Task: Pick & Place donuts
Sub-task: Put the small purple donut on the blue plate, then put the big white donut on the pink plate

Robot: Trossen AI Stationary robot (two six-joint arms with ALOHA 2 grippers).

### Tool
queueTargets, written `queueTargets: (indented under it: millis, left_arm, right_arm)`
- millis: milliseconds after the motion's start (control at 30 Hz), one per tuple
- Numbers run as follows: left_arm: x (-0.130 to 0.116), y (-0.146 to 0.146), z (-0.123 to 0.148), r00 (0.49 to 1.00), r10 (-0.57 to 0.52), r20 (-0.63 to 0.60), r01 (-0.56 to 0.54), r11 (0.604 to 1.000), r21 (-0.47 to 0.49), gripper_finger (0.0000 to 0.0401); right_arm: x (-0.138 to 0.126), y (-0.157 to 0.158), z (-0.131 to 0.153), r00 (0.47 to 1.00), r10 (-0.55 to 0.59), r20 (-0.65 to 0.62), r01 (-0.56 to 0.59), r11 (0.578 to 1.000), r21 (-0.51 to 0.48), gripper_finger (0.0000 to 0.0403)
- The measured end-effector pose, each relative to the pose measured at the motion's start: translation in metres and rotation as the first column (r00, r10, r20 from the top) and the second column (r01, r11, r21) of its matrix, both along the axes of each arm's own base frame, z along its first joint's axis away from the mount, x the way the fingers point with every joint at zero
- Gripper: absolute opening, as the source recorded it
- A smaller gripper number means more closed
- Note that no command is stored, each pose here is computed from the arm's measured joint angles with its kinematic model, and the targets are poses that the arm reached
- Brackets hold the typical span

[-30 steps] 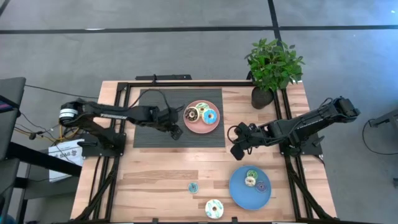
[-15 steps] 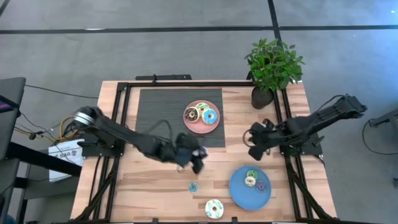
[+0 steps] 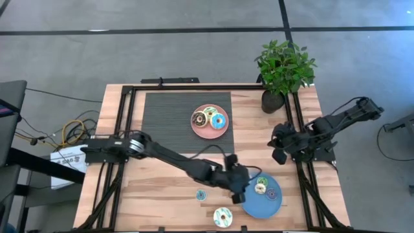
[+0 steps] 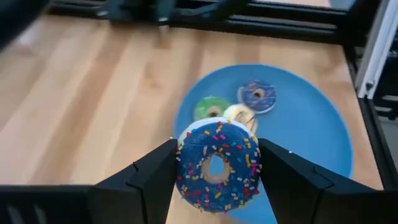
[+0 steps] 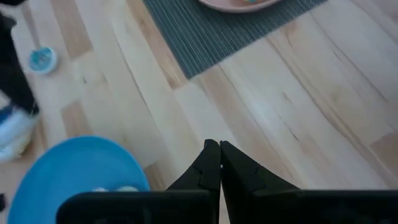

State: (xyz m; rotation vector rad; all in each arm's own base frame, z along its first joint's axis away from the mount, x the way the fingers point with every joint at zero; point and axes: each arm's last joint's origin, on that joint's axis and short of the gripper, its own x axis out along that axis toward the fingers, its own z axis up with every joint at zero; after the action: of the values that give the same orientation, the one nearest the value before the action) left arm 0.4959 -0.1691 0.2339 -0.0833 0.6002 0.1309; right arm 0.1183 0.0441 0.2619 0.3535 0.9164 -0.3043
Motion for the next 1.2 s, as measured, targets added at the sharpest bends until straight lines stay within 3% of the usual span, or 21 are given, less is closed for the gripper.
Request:
queueTargets:
  millis: [167,333,767,1000,1200]
  left_arm:
    - [0.027,0.0,-0.029,0.995,-0.084,-0.046,0.083,0.996,-0.016,0.0209]
    - [0.034,0.001,-0.051,0.986,-0.13,-0.103,0.124,0.99,-0.064,0.0209]
    - [0.033,0.003,-0.059,0.986,-0.118,-0.12,0.113,0.992,-0.051,0.0212]
    - [0.034,0.007,-0.059,0.985,-0.127,-0.12,0.119,0.99,-0.071,0.0252]
    - [0.036,0.007,-0.058,0.982,-0.158,-0.106,0.155,0.987,-0.032,0.0289]
  right_arm:
    - [-0.001,-0.001,-0.003,0.999,-0.004,-0.039,0.003,1.0,-0.015,0.0]
    - [-0.002,0.0,-0.003,0.999,-0.004,-0.05,0.003,1.0,-0.014,0.0]
    - [-0.005,0.006,-0.003,0.998,0.042,-0.05,-0.042,0.999,-0.009,0.0]
    - [-0.006,0.007,-0.003,0.998,0.047,-0.049,-0.047,0.999,-0.009,0.0]
    - [-0.006,0.007,-0.003,0.998,0.047,-0.049,-0.047,0.999,-0.009,0.0]
